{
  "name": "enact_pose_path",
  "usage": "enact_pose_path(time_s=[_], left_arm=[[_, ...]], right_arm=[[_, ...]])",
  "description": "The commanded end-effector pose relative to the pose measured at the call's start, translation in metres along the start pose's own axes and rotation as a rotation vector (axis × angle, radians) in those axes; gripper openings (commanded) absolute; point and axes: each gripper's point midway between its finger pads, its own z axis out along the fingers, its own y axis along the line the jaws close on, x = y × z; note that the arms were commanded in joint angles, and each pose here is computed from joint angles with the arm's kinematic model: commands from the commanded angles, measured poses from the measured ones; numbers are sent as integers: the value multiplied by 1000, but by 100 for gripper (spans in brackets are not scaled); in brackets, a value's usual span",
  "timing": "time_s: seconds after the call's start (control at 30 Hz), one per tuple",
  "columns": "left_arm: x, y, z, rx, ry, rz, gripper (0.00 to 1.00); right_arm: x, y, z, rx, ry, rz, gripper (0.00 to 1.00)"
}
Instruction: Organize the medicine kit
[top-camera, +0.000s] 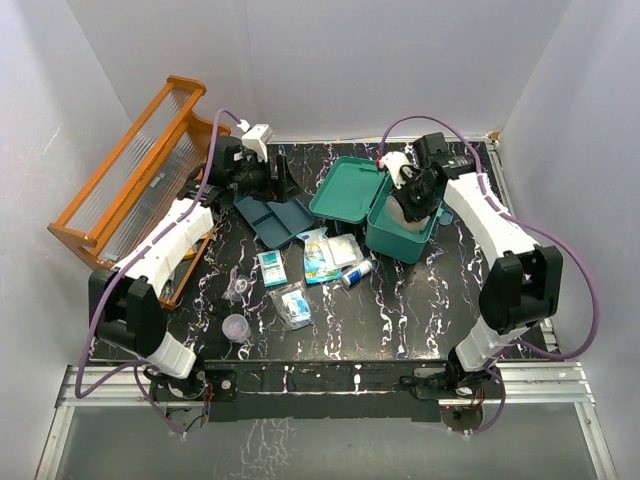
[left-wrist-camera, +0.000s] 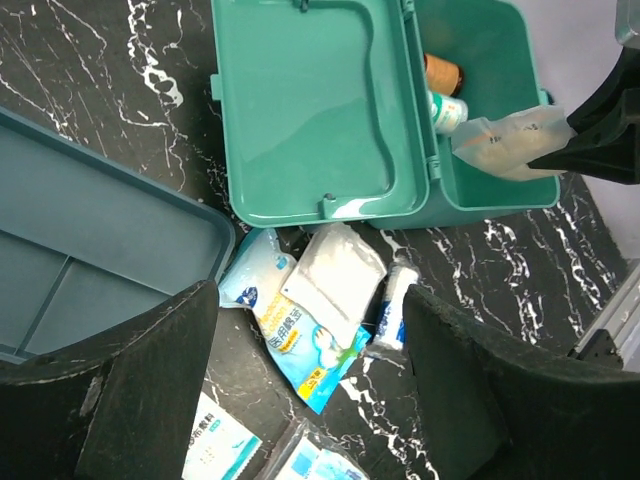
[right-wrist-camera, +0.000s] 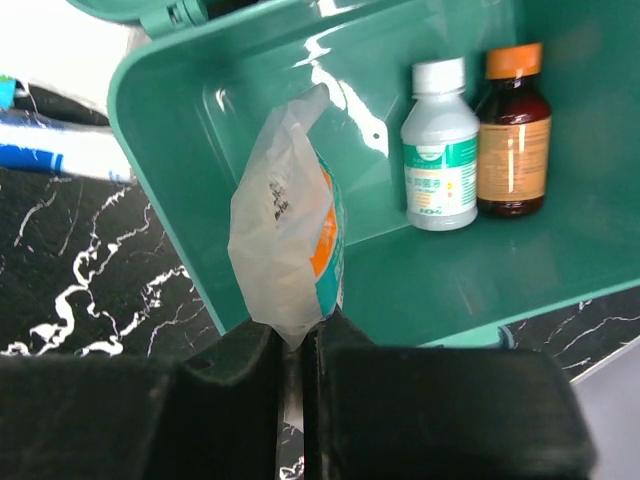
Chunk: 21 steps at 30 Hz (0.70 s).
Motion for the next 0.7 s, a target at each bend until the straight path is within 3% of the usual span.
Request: enact_pose_path(time_s=[0.0,0.4,0.67], left_arm=[[-17,-3,3,22,-31,77,73],[-12,21,22,-54,11,106,73],[-11,27,29,-71,33,103,73]], right_arm=[[10,0,6,-39,74,-29,0],[15,4,59,-206,132,-15,0],[21,-6,70,-232,130,24,4]])
